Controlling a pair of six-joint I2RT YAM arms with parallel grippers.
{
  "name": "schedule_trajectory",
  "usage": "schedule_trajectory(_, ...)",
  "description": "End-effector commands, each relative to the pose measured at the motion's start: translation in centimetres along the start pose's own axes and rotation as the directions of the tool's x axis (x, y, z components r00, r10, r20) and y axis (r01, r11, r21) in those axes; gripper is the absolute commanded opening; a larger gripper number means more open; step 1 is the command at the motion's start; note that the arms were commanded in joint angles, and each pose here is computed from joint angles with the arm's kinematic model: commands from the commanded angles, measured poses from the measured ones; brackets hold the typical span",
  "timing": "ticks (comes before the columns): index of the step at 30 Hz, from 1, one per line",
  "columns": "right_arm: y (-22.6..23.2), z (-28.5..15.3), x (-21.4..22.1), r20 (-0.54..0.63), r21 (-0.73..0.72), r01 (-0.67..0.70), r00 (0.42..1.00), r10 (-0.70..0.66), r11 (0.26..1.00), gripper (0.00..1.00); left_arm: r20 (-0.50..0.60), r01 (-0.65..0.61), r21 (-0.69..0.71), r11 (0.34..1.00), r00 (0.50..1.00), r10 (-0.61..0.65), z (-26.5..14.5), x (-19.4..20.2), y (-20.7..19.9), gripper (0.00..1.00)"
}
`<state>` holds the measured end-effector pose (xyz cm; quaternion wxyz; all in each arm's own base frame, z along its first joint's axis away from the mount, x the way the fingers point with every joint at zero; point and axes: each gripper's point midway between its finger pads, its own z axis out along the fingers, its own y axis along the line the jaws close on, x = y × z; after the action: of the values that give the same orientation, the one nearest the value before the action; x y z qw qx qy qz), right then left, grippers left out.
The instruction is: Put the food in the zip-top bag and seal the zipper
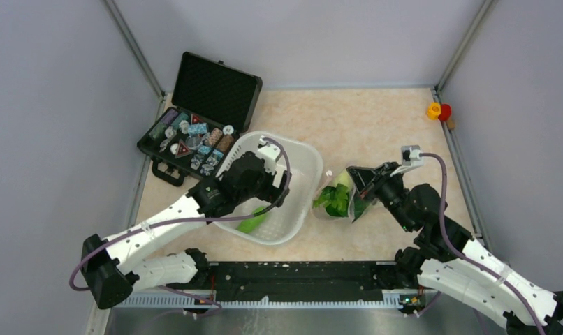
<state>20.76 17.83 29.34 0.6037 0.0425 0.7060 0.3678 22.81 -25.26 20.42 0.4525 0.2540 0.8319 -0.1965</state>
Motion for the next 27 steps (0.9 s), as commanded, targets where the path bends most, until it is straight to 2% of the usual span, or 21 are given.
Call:
schedule_trajectory(1,2.6,-0.3,-1.7,0.043,-0.123,0.016,0.999,-0.011,0.992,0.00,-0.100,0.099,-0.073,0.992,0.989,-0.106,-0.3,3.5,3.0,0.99)
schedule_trajectory(7,2.1,-0.3,-1.9,0.047,-0.093,0.025,0.999,-0.020,0.995,0.00,-0.330,0.119,-0.078,0.990,0.934,-0.139,-0.2,8.0,3.8,0.99)
schedule_trajectory(12,1.6,-0.5,-2.0,0.052,-0.071,0.014,0.999,-0.010,0.997,0.00,-0.517,0.157,-0.050,0.986,0.841,-0.160,-0.8,11.8,2.9,0.99)
schedule_trajectory(14,1.3,-0.6,-2.1,0.057,-0.060,0.007,0.998,-0.004,0.998,0.00,-0.557,0.182,-0.079,0.980,0.807,-0.195,-0.9,12.6,2.8,0.99)
schedule_trajectory(16,1.1,-0.8,-2.0,0.061,-0.052,0.001,0.998,0.002,0.999,0.00,-0.592,0.226,-0.009,0.974,0.784,-0.188,-0.7,13.1,1.2,0.99)
schedule_trajectory(18,0.8,-0.9,-2.2,0.073,-0.043,-0.005,0.997,0.008,0.999,0.00,-0.594,0.238,-0.020,0.971,0.778,-0.203,0.1,13.2,1.2,0.99)
schedule_trajectory(21,0.6,-1.1,-2.5,0.082,-0.033,-0.006,0.997,0.008,0.999,0.00,-0.664,0.291,0.050,0.955,0.724,-0.186,0.1,14.7,-0.4,0.99)
schedule_trajectory(23,0.3,-1.2,-2.6,0.085,-0.020,-0.001,0.996,0.003,1.000,0.00,-0.707,0.305,0.045,0.951,0.682,-0.185,0.1,16.2,-0.6,0.99)
schedule_trajectory(27,0.0,-1.4,-2.8,0.097,-0.009,-0.003,0.995,0.004,1.000,0.00,-0.742,0.331,0.019,0.944,0.638,-0.208,0.6,17.7,-0.8,0.99)
